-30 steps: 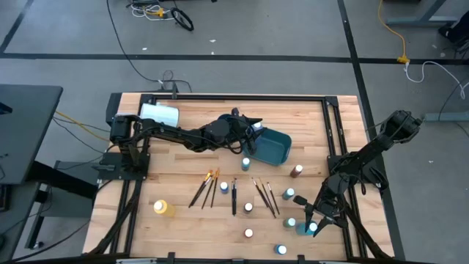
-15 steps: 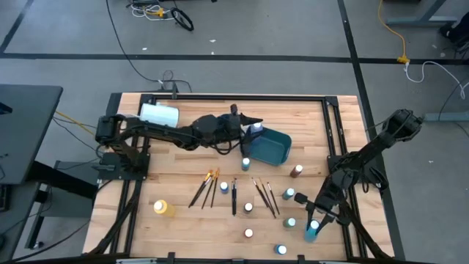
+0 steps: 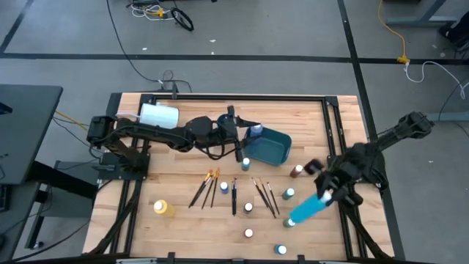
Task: Pick & Place Paint Supplies
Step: Put the large light blue paint bottle into the blue bin
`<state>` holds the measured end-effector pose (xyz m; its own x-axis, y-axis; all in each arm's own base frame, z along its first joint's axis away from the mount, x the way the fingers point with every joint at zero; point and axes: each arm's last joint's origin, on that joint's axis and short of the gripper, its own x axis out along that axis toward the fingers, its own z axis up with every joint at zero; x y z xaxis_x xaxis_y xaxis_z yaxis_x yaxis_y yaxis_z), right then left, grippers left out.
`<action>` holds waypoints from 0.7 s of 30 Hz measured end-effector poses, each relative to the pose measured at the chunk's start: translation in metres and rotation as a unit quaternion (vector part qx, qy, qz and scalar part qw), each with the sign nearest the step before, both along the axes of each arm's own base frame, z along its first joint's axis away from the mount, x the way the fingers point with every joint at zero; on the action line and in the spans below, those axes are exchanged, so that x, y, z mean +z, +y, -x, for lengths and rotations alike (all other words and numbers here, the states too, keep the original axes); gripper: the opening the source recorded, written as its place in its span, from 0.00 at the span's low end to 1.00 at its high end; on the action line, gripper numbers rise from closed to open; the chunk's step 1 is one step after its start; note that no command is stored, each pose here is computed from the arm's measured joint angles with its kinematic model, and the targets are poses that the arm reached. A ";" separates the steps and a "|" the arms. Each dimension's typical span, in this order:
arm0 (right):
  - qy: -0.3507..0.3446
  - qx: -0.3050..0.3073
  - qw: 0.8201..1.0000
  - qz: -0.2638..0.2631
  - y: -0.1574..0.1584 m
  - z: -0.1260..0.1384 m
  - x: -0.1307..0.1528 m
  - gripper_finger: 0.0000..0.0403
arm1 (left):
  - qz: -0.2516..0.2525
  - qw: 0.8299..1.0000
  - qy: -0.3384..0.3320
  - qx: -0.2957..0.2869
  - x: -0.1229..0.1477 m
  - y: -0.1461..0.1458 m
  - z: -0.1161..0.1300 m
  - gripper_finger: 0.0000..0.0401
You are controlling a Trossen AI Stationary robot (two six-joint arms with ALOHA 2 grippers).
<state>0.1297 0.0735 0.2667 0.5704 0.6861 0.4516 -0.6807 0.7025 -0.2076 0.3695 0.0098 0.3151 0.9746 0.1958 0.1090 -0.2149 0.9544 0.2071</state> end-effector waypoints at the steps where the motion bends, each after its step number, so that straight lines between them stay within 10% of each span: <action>1: -0.016 -0.033 0.999 -0.002 -0.003 -0.001 0.007 0.28 | -0.009 1.000 0.006 0.004 -0.001 -0.001 0.000 0.48; 6: 0.024 -0.280 0.960 -0.009 -0.022 -0.018 0.029 0.28 | -0.098 0.993 0.035 0.062 0.004 -0.011 0.005 0.48; 11: 0.132 -0.491 0.861 -0.015 -0.042 -0.037 0.026 0.28 | -0.147 0.960 0.085 0.220 0.021 -0.023 0.026 0.48; 16: 0.165 -0.561 0.811 -0.011 -0.058 -0.055 0.014 0.28 | -0.147 0.935 0.113 0.304 0.041 -0.025 0.054 0.48; 21: 0.211 -0.591 0.779 -0.001 -0.075 -0.076 -0.007 0.28 | -0.115 0.955 0.115 0.249 0.060 -0.017 0.086 0.48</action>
<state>0.2061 -0.0015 0.2596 0.9009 -0.4306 0.0542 0.4339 0.8903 -0.1381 0.2837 -0.0069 0.3747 0.7699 0.6381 -0.0010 -0.5536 0.6687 0.4963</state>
